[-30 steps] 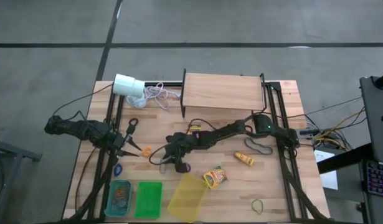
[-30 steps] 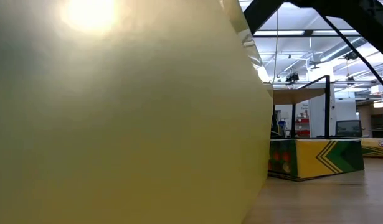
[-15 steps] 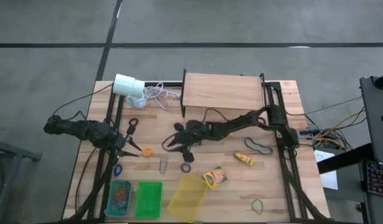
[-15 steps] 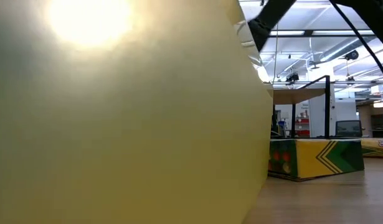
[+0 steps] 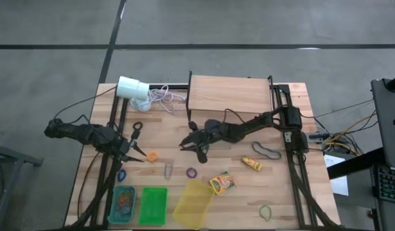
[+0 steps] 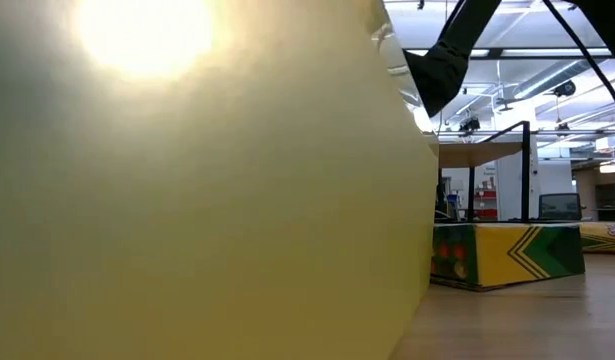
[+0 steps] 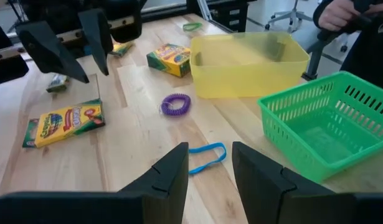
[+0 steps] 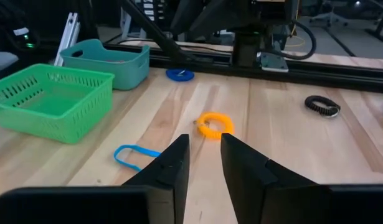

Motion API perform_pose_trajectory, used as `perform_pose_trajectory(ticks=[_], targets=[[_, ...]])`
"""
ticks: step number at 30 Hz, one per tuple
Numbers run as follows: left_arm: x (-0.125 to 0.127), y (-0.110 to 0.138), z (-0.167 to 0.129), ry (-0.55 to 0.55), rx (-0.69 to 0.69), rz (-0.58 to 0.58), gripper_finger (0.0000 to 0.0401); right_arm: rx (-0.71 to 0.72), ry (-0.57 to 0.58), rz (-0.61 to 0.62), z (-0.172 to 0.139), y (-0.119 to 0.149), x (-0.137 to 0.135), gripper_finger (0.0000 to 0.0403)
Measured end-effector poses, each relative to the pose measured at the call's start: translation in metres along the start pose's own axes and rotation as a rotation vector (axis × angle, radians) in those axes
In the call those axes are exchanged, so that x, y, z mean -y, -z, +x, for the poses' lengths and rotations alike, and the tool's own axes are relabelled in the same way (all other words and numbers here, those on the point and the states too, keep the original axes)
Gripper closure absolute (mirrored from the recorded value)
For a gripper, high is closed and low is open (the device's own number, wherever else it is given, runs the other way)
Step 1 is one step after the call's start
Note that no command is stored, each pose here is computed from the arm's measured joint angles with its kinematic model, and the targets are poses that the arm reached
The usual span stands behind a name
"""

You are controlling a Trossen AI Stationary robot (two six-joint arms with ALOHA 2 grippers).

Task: Pick & Place Office Desk Supplies
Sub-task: Put the blue rubberband into the blue bin

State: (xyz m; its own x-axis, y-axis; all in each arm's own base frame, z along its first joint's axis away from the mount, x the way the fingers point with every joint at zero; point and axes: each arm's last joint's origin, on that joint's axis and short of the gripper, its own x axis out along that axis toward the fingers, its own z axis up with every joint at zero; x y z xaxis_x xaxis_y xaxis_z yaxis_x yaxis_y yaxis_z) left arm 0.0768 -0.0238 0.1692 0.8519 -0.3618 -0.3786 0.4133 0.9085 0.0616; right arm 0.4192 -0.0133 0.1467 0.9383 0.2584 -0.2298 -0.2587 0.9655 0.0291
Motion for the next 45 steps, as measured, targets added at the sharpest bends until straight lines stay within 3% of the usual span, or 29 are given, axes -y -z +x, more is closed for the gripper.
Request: perform_pose_trajectory(ticks=[20, 45], targets=[[0.000, 0.000, 0.000, -0.001, -0.005, -0.001, 0.0274, 0.043, 0.002, -0.012, 0.007, -0.014, 0.003, 0.0305], [0.000, 0.000, 0.000, -0.001, -0.005, 0.000, 0.0274, 0.107, 0.004, -0.033, 0.013, -0.036, 0.006, 0.0325]])
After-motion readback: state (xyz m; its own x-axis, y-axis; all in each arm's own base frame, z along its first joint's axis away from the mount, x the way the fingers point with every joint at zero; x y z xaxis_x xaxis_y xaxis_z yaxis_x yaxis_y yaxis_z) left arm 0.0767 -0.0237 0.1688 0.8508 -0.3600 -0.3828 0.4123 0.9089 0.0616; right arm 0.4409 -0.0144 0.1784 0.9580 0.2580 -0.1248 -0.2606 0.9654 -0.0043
